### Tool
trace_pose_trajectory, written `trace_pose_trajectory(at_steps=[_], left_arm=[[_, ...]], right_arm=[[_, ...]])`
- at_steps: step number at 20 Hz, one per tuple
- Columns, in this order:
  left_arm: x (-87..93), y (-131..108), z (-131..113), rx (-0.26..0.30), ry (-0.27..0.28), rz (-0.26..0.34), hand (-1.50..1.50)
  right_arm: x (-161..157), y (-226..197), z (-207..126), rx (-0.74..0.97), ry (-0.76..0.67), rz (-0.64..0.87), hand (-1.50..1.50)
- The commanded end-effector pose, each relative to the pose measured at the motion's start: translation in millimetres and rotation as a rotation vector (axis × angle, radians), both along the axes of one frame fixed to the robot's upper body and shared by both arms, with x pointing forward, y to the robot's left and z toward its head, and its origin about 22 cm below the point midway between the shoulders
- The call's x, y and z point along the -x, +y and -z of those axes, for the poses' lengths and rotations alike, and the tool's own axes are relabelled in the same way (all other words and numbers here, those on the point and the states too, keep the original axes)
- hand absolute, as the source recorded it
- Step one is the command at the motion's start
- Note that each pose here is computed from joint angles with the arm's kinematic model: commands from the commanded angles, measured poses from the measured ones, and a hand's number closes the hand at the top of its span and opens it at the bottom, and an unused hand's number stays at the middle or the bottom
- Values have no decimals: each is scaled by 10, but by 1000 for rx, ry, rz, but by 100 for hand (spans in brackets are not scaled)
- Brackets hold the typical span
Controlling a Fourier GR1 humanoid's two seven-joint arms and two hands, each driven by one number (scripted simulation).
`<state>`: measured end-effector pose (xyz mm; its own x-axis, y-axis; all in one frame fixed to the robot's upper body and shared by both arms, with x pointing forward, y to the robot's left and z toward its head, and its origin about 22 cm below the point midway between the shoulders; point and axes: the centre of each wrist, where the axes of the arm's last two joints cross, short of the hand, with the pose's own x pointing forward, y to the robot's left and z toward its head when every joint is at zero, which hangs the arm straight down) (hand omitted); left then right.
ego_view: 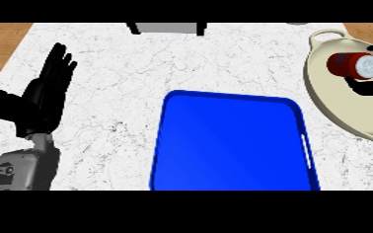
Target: Pick the can from the tray and place it in the pot
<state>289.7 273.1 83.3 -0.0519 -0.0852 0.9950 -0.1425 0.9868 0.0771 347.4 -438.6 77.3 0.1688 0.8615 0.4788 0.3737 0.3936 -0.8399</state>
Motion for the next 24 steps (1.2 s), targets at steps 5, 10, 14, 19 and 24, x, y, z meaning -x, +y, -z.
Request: trace_pose_trajectory(at_steps=[5, 10, 14, 19, 24], left_arm=[[-31, -39, -3, -8, -2, 5, 0], [15, -84, -39, 17, -12, 8, 0], [66, -19, 47, 6, 18, 9, 0], [-52, 6, 63, -9, -7, -10, 0], [95, 22, 34, 9, 14, 9, 0]], right_arm=[[-74, -52, 339, -262, 96, -137, -150], [-188, 17, 253, -509, -100, -241, -150], [-36, -352, 87, -627, -203, -229, -150], [293, -817, -48, -710, -238, -206, -150], [536, -1112, -193, -739, -247, -216, -150]])
